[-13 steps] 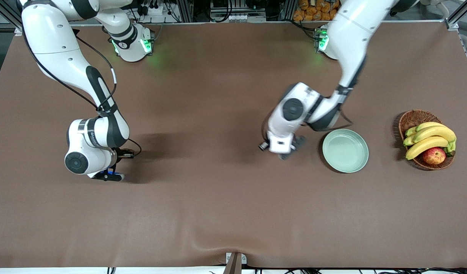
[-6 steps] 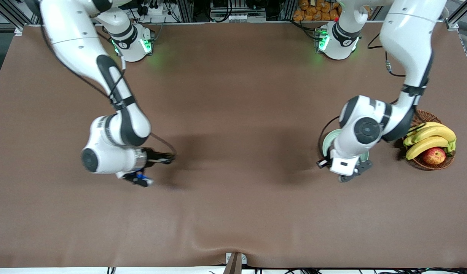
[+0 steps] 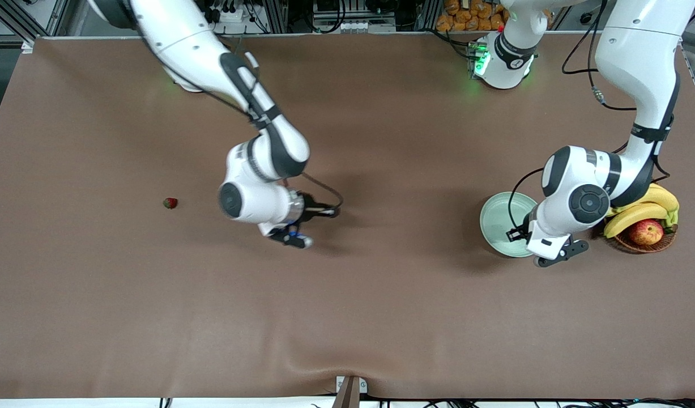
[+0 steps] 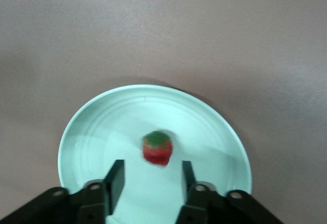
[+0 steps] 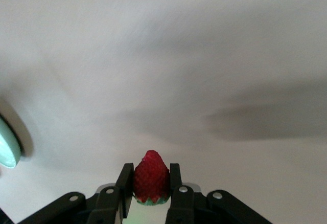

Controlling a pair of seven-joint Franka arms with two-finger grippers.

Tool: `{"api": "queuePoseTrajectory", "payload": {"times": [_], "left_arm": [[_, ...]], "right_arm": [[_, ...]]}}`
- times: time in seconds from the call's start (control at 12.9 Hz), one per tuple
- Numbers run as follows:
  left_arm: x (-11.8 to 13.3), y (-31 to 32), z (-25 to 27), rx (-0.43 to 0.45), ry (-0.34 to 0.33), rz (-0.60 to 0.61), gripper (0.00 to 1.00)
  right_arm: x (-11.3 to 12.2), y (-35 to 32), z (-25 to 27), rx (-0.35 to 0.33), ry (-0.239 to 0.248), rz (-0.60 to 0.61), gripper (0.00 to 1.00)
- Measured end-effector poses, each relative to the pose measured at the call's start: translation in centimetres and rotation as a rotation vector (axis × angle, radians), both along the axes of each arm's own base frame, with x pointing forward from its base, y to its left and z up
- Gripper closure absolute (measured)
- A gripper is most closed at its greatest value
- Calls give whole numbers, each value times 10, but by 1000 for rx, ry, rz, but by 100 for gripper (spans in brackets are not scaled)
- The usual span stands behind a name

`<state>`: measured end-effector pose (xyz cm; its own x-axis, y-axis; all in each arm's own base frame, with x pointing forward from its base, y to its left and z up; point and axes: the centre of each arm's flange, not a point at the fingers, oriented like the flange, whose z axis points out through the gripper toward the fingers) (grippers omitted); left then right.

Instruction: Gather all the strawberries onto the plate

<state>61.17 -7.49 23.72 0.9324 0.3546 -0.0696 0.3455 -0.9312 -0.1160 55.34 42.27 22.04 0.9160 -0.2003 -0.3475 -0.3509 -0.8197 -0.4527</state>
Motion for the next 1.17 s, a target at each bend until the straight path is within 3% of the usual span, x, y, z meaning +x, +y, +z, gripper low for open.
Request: {"api": "queuePoseTrajectory", "payload": {"times": [0.31,0.62,0.7,0.93,1.09,1.17], "left_arm": [[-1,-28,30,-18,-21,-23,0],[-14,-75,72,-103,7,4,0],[-17,-84,74,-121,16,21,0],[-22,-100,63,-132,43,41,0],[-26,-114,56,-158,64,42,0],[-29,-127,56,-176,73,42,0]], "right_arm": [[-45,63,-25,27,-11,-7,67],[-59,92,-41,13,-42,-36,67],[-58,92,-43,11,-46,-39,62],[-36,73,-39,5,-66,-76,29],[-9,48,-31,9,-69,-118,6],[7,28,-23,12,-49,-133,0]]}}
